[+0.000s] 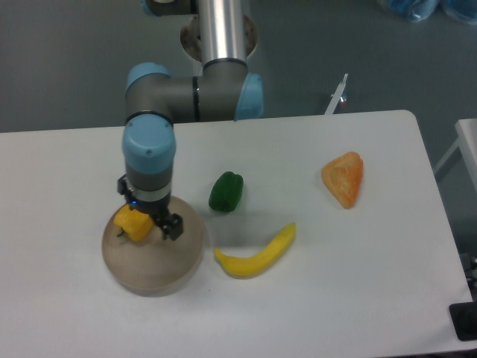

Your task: Place the yellow pepper on the plate

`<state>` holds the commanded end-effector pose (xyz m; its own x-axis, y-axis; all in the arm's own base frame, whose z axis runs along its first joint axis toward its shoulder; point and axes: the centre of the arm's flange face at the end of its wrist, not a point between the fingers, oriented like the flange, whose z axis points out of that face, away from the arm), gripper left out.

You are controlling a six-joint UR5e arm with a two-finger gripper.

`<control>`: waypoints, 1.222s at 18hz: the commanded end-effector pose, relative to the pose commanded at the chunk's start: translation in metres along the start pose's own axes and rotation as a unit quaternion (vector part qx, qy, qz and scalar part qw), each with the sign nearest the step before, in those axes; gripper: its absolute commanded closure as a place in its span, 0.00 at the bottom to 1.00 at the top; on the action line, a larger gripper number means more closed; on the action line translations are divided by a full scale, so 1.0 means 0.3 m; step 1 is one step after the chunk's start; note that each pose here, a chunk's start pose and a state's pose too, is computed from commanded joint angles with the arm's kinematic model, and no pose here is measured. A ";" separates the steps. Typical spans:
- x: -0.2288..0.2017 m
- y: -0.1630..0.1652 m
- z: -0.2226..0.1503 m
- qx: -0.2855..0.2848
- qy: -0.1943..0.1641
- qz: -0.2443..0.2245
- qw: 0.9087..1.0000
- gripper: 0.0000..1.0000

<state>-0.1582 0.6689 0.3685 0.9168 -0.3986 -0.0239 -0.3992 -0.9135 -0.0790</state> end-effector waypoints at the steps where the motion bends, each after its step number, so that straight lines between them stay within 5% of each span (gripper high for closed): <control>1: -0.044 0.038 -0.037 0.004 -0.008 0.003 1.000 0.00; 14: -0.455 0.588 -0.064 -0.040 0.002 0.087 0.995 0.00; 22: -0.561 0.616 0.055 -0.044 0.019 0.132 0.990 0.00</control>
<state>-0.3861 0.5685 0.3414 0.7798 -0.6260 0.0049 -0.6260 -0.7797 0.0128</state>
